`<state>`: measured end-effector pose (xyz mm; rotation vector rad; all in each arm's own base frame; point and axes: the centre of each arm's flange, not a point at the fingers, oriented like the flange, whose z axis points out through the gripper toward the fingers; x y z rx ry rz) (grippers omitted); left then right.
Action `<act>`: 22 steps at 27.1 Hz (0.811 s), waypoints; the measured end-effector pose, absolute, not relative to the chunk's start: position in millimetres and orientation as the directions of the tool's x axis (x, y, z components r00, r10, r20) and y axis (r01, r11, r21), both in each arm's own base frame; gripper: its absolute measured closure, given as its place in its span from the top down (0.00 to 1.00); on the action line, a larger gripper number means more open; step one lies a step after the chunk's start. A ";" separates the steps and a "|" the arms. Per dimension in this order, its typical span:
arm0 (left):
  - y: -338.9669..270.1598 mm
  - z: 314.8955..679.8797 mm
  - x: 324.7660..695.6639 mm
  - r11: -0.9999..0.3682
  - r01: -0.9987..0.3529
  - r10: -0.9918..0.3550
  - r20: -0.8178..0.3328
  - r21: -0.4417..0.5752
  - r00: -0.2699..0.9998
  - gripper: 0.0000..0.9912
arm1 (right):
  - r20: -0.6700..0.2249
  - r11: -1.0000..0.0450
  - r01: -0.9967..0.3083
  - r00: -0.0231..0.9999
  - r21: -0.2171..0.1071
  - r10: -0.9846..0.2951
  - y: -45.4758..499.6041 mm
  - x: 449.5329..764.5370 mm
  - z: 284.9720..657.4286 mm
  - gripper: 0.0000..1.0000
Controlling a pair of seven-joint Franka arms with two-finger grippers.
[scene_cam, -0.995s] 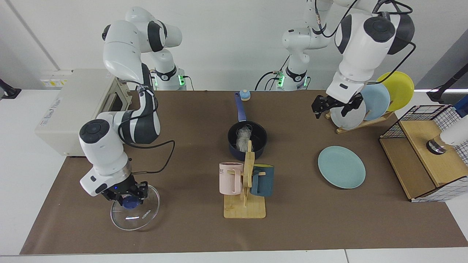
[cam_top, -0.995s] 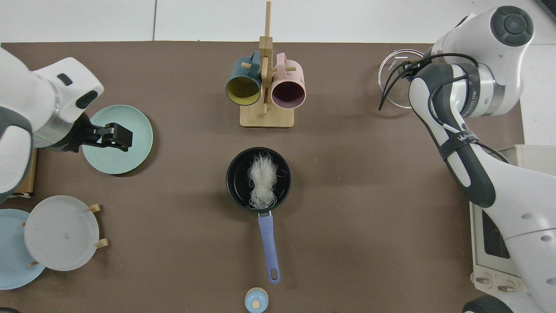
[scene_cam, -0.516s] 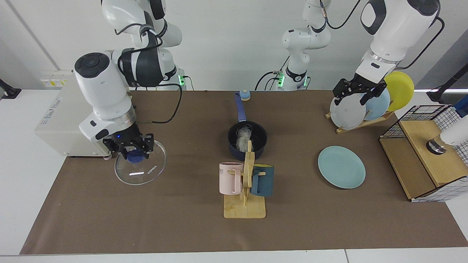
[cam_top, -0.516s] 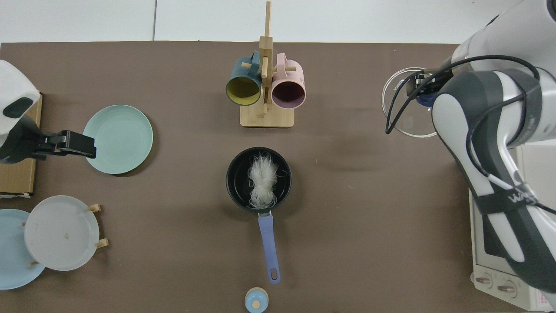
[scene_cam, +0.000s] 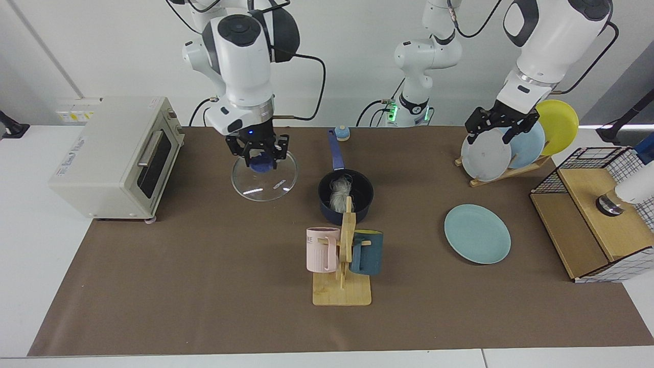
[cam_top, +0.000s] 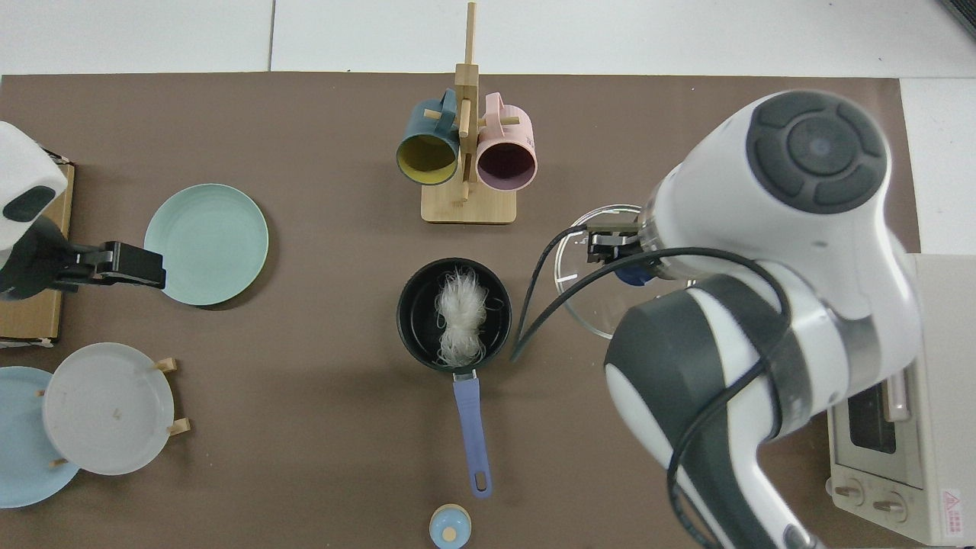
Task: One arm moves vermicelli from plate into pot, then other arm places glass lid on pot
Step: 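Carry the glass lid over the saucepan with the right gripper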
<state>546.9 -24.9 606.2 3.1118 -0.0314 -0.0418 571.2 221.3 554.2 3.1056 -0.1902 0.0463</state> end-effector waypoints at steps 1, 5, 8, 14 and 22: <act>-24.8 606.2 546.9 -0.999 -0.020 -0.020 -0.027 0.029 0.999 1.00 | 0.037 -0.992 -0.126 0.991 0.024 -0.125 231.4 565.2 553.8 0.66; -24.8 606.2 546.9 -0.999 -0.020 -0.020 -0.026 0.029 0.999 1.00 | 0.056 -0.991 -0.133 0.990 0.009 -0.132 266.3 546.3 550.7 0.66; -24.9 606.2 546.9 -0.999 -0.020 -0.021 -0.026 0.029 0.999 1.00 | 0.074 -0.991 -0.131 0.989 -0.006 -0.131 285.3 539.8 545.2 0.66; -24.6 606.3 546.9 -0.999 -0.019 -0.020 -0.026 0.029 0.999 1.00 | 0.102 -0.988 -0.150 0.983 -0.037 -0.153 314.9 539.4 519.2 0.66; -24.5 606.5 546.8 -0.999 -0.019 -0.020 -0.026 0.029 0.999 1.00 | 0.127 -0.986 -0.150 0.979 -0.078 -0.159 376.9 542.0 453.9 0.66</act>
